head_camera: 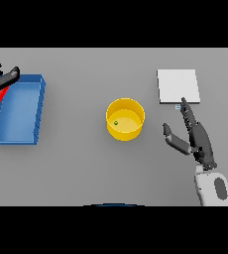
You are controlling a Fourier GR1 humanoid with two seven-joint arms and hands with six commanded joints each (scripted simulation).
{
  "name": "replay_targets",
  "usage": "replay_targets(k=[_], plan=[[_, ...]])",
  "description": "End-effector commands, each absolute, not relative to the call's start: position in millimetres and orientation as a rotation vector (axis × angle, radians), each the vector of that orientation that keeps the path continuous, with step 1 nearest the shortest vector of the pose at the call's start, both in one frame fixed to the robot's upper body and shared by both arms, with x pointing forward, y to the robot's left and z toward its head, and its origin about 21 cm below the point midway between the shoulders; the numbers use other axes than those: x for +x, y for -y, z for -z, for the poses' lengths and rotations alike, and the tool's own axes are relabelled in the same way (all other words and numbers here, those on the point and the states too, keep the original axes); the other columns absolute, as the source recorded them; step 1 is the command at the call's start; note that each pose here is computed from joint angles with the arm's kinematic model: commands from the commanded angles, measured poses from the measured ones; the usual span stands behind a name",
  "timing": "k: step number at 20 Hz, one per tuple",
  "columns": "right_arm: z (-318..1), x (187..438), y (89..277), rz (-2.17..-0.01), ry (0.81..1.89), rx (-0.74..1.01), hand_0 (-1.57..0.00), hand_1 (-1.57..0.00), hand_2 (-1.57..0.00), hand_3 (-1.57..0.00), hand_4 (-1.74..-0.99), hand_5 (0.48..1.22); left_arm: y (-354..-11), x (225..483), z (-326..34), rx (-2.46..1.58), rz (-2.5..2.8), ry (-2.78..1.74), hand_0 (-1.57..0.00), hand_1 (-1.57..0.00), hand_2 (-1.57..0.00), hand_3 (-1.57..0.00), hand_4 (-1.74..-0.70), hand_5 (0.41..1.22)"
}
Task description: Pick up the red beaker and tilt it to pour out 1 green nut into yellow bowl. Pick up the yellow bowl and place it on the metallic measuring scale.
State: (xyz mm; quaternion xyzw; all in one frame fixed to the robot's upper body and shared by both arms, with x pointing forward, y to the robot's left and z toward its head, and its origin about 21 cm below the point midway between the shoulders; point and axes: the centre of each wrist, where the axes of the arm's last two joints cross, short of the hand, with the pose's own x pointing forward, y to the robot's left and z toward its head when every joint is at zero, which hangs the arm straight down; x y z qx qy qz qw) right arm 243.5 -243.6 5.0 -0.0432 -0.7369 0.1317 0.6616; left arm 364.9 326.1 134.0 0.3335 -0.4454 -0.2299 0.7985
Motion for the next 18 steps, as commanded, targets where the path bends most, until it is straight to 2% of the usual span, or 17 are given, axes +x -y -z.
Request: replay_targets(k=[1,5,8,10,12,14,16,18], plan=[[-4,242,242.6,-0.301,1.668,-0.094,0.00,0.00,0.00,0.00,-1.315,0.724,-327,365,-133,0.719,0.503,0.947,-0.32,-0.27,-0.24,-0.15,-0.79,0.659],[-6,244,240.6,-0.314,1.670,-0.119,0.00,0.00,0.00,0.00,-1.305,0.717,-326,366,-127,0.732,0.550,0.915,-0.13,-0.11,-0.10,-0.06,-0.76,0.655],[-4,243,240.7,-0.309,1.656,-0.120,0.00,0.00,0.00,0.00,-1.279,0.713,-324,366,-123,0.767,0.546,0.938,-0.07,-0.06,-0.05,-0.03,-0.73,0.658],[-13,246,237.8,-0.355,1.652,-0.167,0.00,0.00,0.00,0.00,-1.281,0.688,-323,366,-123,0.766,0.520,0.973,-0.04,-0.04,-0.03,-0.02,-0.73,0.664],[-23,256,228.3,-0.447,1.639,-0.229,0.00,0.00,0.00,0.00,-1.222,0.662,-315,366,-121,0.765,0.509,0.992,-0.03,-0.02,-0.02,-0.01,-0.72,0.675],[-32,262,228.6,-0.568,1.704,-0.168,-0.01,0.00,0.00,0.00,-1.167,0.672,-317,367,-124,0.756,0.494,1.014,-0.02,-0.01,-0.01,-0.01,-0.72,0.685],[-40,277,227.8,-0.709,1.703,-0.126,-0.01,0.00,0.00,0.00,-1.202,0.683,-316,365,-124,0.745,0.500,1.030,-0.01,-0.01,-0.01,0.00,-0.73,0.700],[-54,292,223.6,-0.896,1.703,-0.164,0.00,0.00,0.00,0.00,-1.254,0.666,-313,364,-124,0.741,0.498,1.034,-0.01,-0.01,0.00,0.00,-0.74,0.709]])
